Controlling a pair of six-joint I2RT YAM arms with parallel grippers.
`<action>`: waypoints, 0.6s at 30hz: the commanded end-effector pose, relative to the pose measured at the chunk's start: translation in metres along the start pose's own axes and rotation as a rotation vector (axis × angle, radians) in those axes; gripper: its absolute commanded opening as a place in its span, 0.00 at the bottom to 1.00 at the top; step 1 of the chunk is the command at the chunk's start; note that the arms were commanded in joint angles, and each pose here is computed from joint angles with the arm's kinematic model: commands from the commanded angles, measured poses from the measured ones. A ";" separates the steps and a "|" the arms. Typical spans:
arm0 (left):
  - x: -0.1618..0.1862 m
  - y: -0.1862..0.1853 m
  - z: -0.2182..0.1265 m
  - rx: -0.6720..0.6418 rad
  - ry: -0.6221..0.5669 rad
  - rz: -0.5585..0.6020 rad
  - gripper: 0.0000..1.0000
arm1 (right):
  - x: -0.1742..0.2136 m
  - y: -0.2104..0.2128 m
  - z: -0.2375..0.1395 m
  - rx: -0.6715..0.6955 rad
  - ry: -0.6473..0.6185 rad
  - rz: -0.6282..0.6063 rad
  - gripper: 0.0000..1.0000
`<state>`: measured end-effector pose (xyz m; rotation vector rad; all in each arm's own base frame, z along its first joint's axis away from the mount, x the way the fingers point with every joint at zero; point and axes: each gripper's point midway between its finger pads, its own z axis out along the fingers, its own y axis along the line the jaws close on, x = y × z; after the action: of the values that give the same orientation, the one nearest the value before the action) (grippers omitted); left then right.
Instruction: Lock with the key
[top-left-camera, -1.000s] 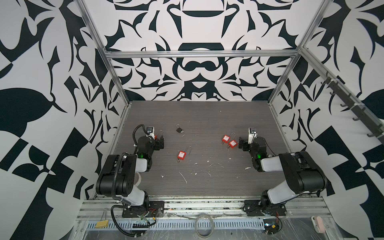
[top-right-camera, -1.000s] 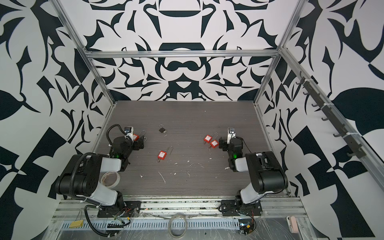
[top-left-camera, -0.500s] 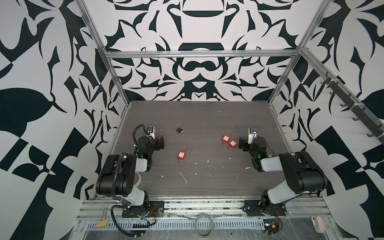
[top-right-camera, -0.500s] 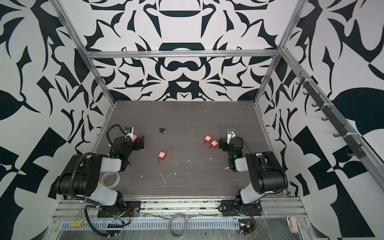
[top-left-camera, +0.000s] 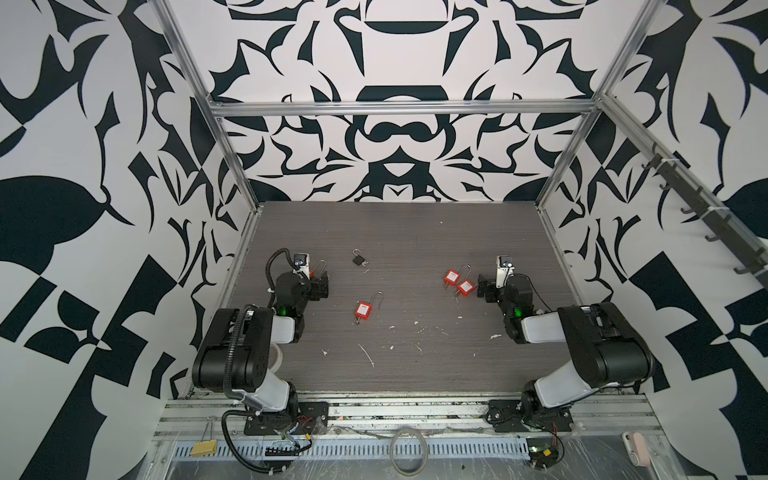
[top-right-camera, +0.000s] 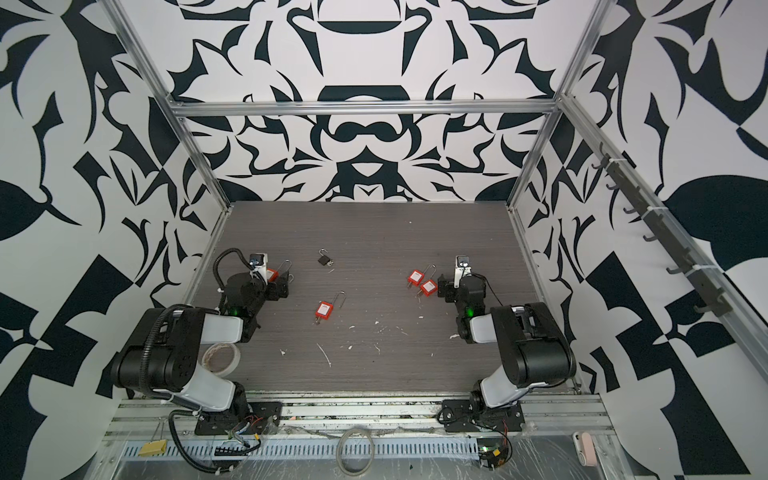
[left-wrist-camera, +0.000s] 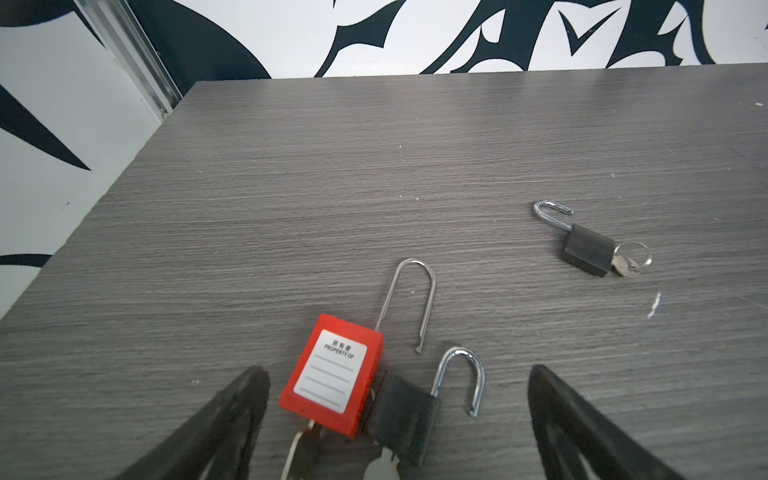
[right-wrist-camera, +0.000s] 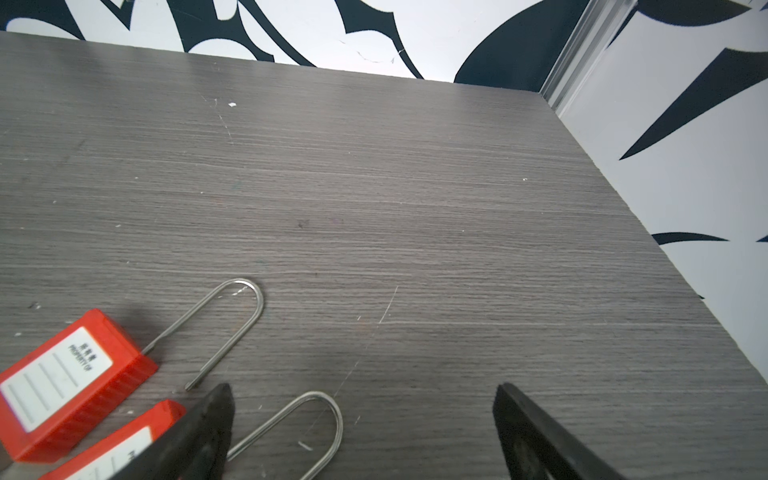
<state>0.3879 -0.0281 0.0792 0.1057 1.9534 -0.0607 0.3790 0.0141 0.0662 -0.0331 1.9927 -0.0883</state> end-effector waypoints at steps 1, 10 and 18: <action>-0.009 -0.002 0.002 0.013 -0.025 0.002 0.99 | -0.015 -0.001 0.002 0.008 -0.047 0.007 1.00; -0.028 0.004 -0.012 -0.026 -0.059 -0.015 0.99 | -0.049 -0.023 -0.024 0.126 -0.067 0.033 0.99; -0.068 0.011 -0.039 -0.065 -0.093 -0.067 0.99 | -0.071 -0.013 -0.048 0.048 -0.074 0.089 0.93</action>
<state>0.3786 -0.0190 0.1329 0.0474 1.8687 -0.0290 0.3643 0.0008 0.1335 0.0711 1.9139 -0.1338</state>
